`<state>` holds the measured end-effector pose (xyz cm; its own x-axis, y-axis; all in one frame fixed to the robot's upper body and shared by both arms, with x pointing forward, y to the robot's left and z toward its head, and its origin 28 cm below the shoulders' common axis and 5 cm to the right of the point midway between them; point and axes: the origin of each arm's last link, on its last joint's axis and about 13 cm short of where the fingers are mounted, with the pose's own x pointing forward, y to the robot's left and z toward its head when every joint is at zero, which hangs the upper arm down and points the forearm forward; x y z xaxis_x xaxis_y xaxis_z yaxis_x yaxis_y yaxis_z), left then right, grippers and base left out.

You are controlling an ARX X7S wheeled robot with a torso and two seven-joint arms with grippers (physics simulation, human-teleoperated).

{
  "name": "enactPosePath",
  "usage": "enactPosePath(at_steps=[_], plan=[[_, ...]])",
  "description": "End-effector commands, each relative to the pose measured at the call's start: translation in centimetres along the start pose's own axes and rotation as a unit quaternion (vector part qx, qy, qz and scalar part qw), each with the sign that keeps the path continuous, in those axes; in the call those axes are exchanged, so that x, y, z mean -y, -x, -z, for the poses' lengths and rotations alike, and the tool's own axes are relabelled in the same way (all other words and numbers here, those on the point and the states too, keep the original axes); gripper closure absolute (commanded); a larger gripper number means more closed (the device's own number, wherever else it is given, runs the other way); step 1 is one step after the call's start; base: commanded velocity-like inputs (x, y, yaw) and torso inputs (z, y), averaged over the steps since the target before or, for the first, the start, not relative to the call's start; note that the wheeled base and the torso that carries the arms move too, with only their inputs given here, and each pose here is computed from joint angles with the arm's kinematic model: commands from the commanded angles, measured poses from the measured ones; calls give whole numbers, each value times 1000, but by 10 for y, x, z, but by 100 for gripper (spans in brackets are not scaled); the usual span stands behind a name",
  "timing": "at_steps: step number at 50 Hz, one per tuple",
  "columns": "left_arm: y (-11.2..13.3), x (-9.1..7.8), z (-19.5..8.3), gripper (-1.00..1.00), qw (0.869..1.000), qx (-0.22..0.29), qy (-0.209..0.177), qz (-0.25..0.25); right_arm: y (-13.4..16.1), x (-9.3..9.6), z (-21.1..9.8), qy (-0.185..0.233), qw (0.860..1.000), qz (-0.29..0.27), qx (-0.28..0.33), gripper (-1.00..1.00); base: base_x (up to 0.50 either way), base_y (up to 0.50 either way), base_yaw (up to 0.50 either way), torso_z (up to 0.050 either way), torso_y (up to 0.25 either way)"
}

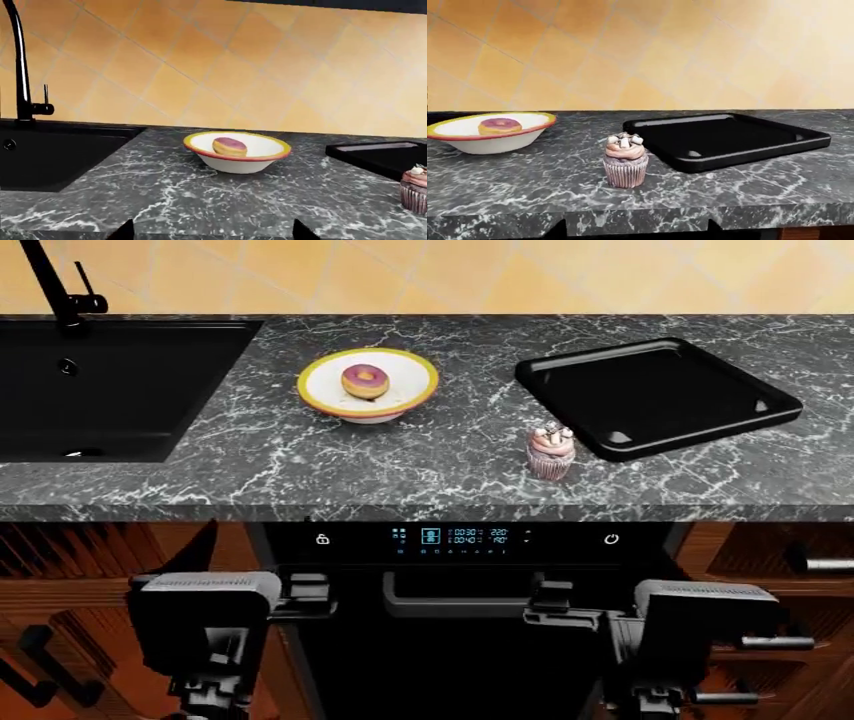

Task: Pick up the bowl with donut and place it on the tray. Pick up the cupcake and place it on the tray.

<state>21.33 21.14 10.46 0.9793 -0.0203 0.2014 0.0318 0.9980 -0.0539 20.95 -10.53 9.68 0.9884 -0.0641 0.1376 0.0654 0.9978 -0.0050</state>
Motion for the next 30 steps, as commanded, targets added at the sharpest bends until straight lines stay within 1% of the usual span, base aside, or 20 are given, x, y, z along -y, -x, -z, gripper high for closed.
enactPosePath(at_steps=[1,3,8,10,12,18,24,30], plan=[[-3,8,-93,-100,991,103,-46,78,15,9,-88,-30,999,-29,34,-100,0,0,0,0,0],[-6,7,-105,-100,988,117,-60,75,17,12,-98,-32,999,-36,25,-100,0,0,0,0,0],[-5,4,-130,-100,984,133,-84,78,14,21,-125,23,999,-23,29,-100,0,0,0,0,0],[-5,2,-134,-100,983,133,-101,78,14,22,-133,32,999,-19,33,-100,0,0,0,0,0],[-5,2,-135,-100,982,132,-110,77,15,22,-138,36,998,-17,38,-100,0,0,0,0,0],[-4,1,-133,-100,982,131,-111,78,17,20,-138,46,998,-11,39,-100,0,0,0,0,0],[-8,-1,-134,-100,981,142,-109,69,15,19,-133,44,998,-14,39,-100,0,0,0,0,0],[-9,0,-133,-100,982,141,-107,72,14,18,-133,49,998,-17,35,-100,0,0,0,0,0]])
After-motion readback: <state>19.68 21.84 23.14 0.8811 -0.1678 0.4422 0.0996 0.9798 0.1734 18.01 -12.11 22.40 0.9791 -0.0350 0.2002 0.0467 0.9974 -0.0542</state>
